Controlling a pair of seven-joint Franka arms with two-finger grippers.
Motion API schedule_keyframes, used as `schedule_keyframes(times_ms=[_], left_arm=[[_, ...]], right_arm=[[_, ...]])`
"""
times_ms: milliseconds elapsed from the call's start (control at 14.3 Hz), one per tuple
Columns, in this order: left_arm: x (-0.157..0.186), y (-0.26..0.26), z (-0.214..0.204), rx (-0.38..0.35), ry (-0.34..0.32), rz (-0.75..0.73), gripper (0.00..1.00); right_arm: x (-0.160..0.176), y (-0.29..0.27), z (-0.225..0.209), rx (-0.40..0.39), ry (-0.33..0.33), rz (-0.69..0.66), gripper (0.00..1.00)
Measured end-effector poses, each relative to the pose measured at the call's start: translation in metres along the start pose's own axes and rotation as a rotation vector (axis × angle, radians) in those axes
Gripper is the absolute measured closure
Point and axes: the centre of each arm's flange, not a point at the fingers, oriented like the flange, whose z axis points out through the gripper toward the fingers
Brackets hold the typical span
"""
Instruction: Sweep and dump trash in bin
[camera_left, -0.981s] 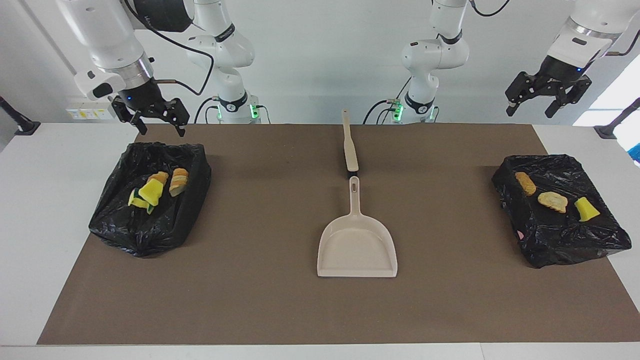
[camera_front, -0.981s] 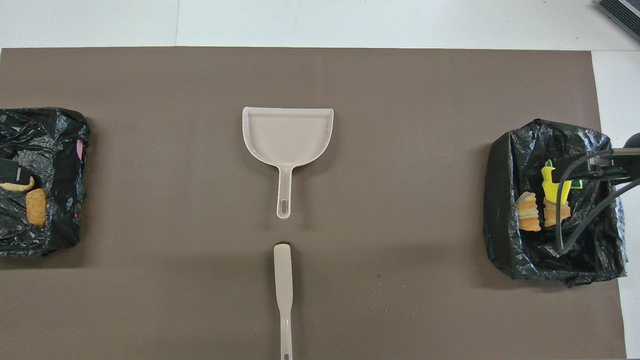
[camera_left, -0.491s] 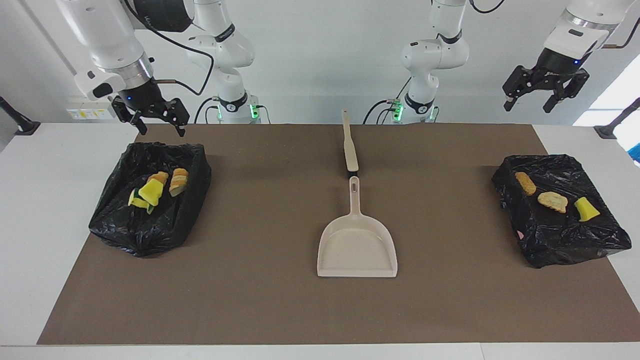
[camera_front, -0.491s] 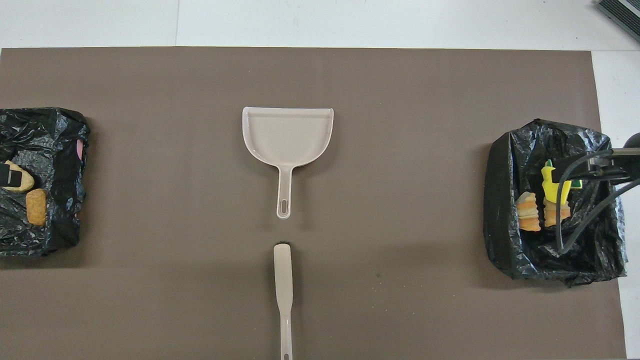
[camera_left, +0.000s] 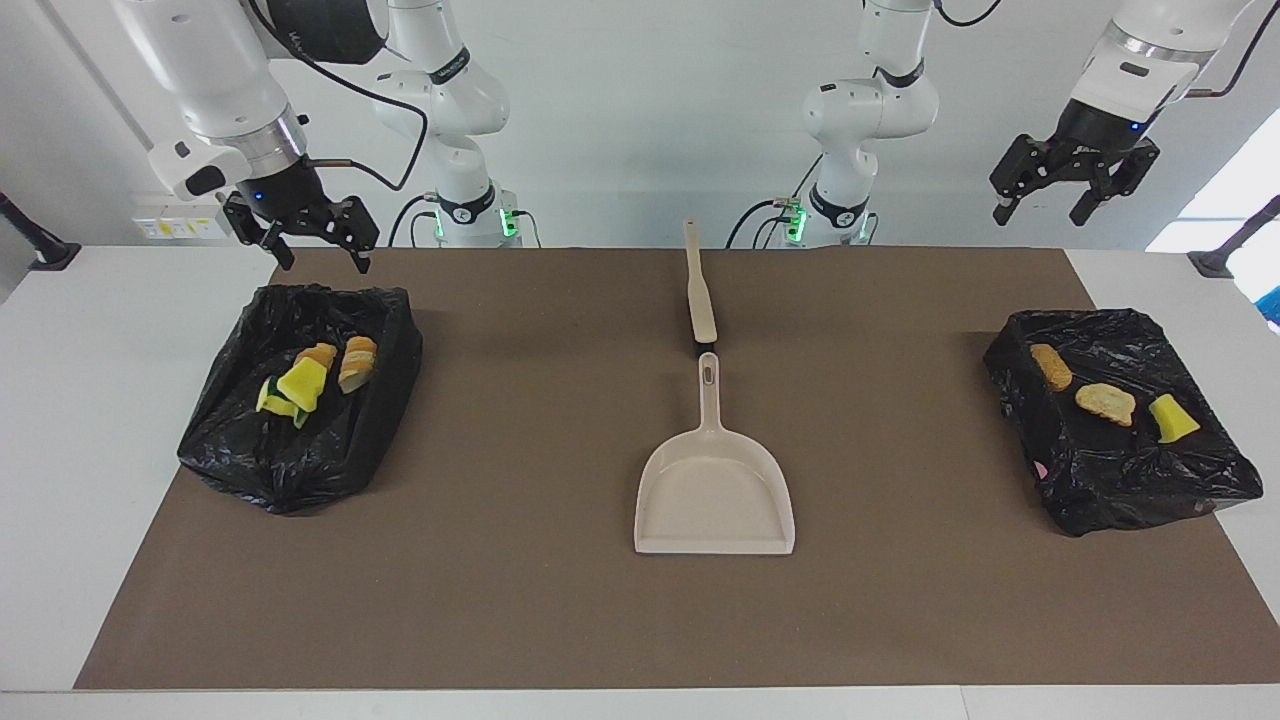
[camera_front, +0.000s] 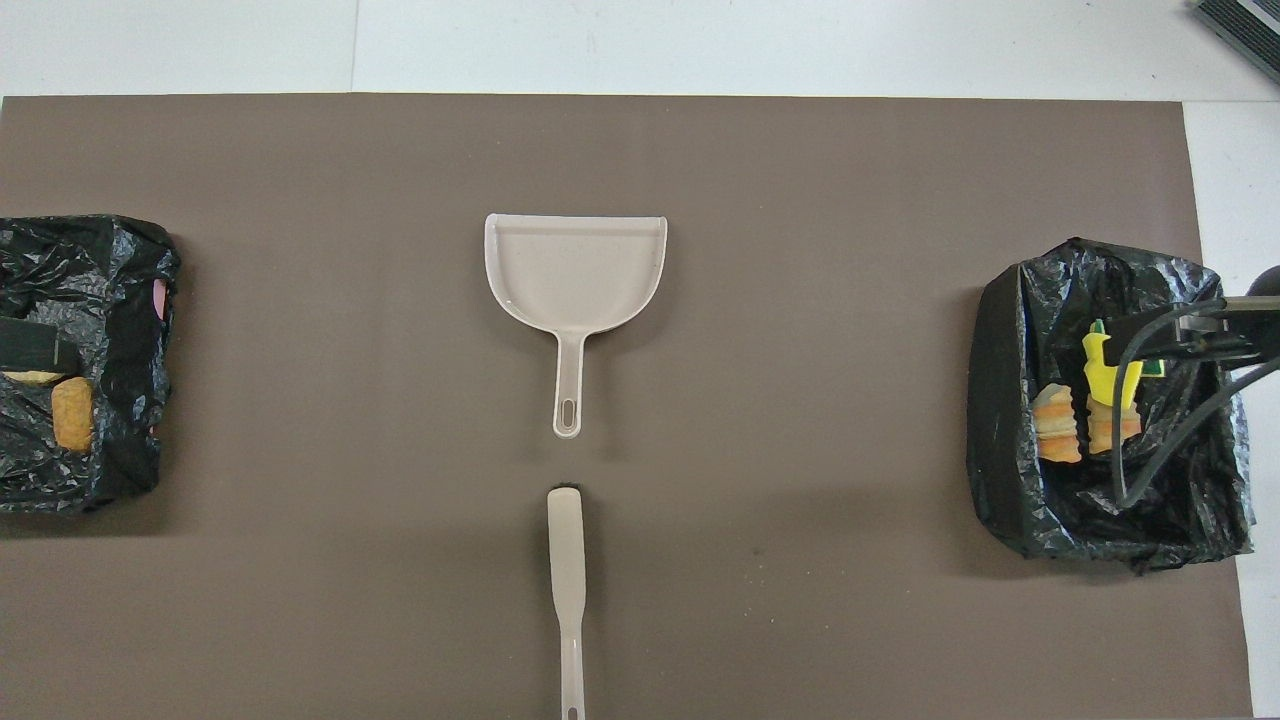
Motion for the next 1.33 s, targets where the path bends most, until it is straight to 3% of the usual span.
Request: schedule_keyframes(times_ms=[1332], left_arm=[[0.001, -0.011, 0.003, 0.0, 0.009, -0.027, 0.0]], right_arm=[[0.0, 0.0, 0.0, 0.0, 0.0, 0.0, 0.0]])
